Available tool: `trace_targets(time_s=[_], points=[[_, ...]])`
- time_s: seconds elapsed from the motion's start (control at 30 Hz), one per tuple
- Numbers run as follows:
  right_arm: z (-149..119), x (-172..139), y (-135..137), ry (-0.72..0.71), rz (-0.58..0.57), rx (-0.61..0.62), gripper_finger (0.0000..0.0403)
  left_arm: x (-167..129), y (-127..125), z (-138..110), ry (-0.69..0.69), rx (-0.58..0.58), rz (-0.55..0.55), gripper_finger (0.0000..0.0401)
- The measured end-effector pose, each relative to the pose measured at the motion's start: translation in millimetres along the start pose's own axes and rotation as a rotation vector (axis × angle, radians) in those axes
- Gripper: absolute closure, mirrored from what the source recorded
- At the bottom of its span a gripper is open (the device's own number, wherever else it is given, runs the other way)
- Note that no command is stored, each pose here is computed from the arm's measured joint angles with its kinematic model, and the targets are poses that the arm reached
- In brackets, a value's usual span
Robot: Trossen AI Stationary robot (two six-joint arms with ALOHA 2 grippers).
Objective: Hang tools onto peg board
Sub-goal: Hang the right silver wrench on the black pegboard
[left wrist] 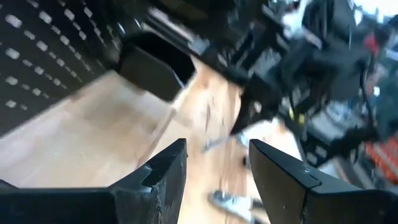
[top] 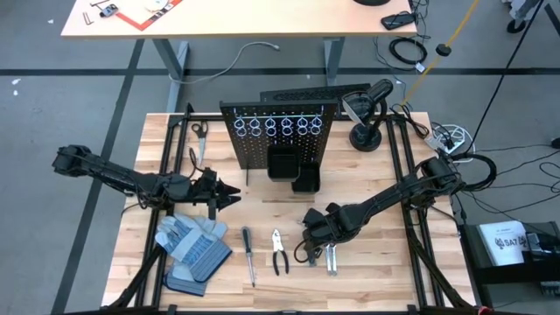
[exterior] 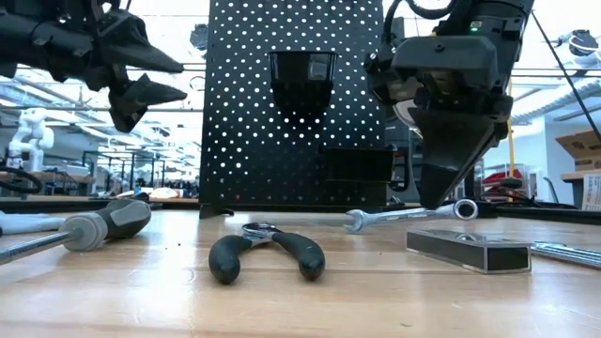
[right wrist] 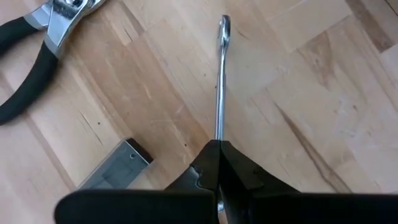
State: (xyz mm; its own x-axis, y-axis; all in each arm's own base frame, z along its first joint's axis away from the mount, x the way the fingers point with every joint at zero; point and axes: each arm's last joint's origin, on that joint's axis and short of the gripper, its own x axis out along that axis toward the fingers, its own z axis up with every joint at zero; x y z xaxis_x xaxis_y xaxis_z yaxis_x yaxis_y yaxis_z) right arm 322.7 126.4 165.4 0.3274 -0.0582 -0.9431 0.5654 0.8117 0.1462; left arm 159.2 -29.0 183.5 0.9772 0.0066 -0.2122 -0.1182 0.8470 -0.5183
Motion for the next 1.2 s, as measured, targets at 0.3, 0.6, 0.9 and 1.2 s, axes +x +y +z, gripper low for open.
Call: trace_targets(time_s=[0.3, 0.6, 0.9, 1.2], points=[[0.1, -0.2, 0.0, 0.000, 0.000, 0.000, 0.0402, 18.7, -3.2, -30.5, 0.208, 0.191, -0.061, 0.0219], [0.2, -0.7, 0.1, -0.001, 0.002, 0.008, 0.0403, 40.2, -6.5, -45.5, 0.166, 0.268, -0.064, 0.0275], [0.2, -0.8, 0.2, -0.001, 0.003, 0.008, 0.0403, 74.3, -17.3, -49.2, 0.150, 0.341, -0.061, 0.0391], [0.2, -0.8, 0.1, 0.000, 0.002, 0.008, 0.0403, 116.7, -26.5, -61.1, 0.196, 0.370, -0.050, 0.0322]])
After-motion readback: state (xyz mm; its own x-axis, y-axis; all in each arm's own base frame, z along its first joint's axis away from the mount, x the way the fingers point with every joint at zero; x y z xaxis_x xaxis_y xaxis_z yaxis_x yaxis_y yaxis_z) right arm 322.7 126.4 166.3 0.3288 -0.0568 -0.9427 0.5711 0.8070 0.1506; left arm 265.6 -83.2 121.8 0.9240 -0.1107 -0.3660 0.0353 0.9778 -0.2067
